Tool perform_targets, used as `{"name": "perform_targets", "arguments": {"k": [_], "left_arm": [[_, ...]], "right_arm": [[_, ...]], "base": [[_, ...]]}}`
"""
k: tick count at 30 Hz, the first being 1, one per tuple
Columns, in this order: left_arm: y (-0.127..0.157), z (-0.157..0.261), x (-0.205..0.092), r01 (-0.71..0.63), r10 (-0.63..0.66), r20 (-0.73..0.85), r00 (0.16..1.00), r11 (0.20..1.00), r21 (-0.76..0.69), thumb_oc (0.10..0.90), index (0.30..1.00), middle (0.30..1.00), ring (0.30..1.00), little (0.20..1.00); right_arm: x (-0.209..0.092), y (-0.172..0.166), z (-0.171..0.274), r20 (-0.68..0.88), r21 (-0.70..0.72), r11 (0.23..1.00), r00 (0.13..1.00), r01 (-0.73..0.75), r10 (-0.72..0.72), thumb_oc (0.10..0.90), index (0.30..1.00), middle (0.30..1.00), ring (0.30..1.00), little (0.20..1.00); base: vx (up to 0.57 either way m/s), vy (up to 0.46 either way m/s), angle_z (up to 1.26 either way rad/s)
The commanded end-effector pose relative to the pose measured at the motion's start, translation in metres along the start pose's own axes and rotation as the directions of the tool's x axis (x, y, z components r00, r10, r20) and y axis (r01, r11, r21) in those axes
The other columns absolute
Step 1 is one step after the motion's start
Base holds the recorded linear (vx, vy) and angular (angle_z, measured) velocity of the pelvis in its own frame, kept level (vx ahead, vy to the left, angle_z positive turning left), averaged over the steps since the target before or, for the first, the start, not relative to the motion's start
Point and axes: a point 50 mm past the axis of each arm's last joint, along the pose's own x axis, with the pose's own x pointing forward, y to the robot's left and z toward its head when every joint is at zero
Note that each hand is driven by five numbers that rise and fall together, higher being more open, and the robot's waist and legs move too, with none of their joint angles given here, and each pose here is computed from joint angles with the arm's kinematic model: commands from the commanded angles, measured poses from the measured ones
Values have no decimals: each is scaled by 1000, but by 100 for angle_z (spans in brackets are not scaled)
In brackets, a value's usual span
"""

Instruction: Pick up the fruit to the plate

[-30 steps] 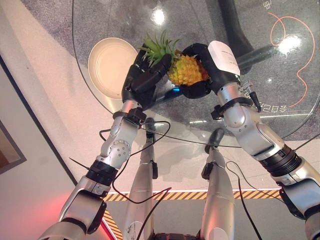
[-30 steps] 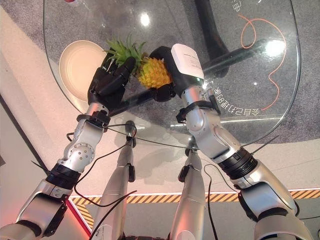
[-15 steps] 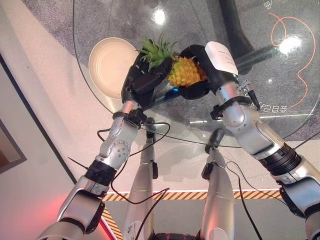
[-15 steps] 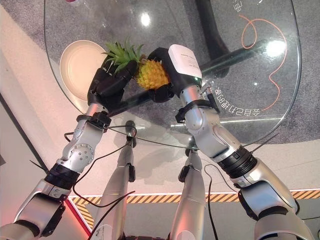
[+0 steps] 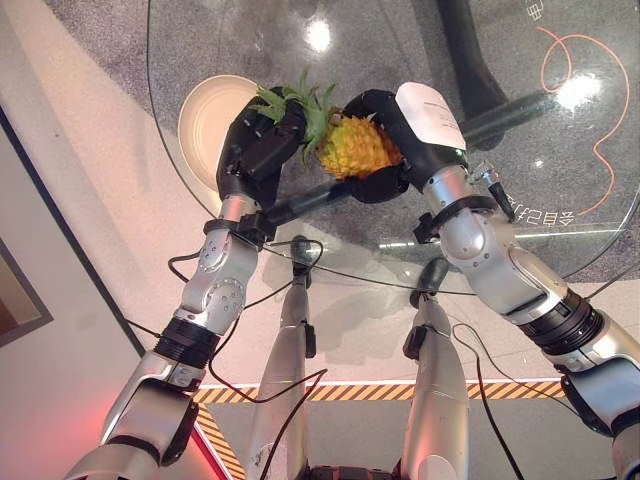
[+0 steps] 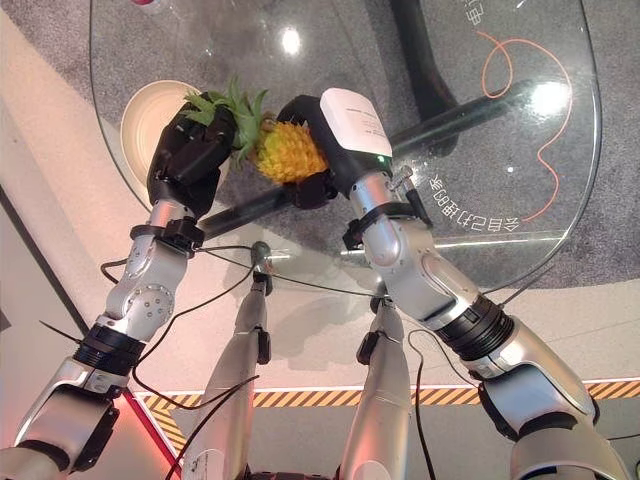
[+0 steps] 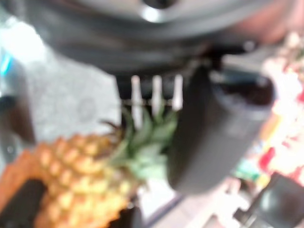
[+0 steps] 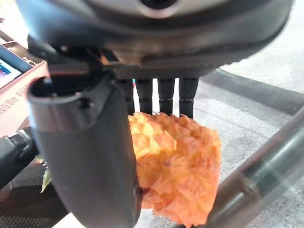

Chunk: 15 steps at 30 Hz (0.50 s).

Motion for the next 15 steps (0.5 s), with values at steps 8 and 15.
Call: {"name": "perform_targets", "arguments": {"k": [8,15], "left_arm": [[-81,24,5,376,-360,173,917,924,-69,100,300,300,300,200],[-81,25,5,379,-359,186,914,922,-81,100,300,300,300,200]], "right_arm": [[8,-44,66,318,13,984,932,177,-172,100,300,300,300,200],[8,-45,67,319,25,982,929,187,-185,100,300,300,300,200]], "base": [[0,0,0],[0,0,0]]}}
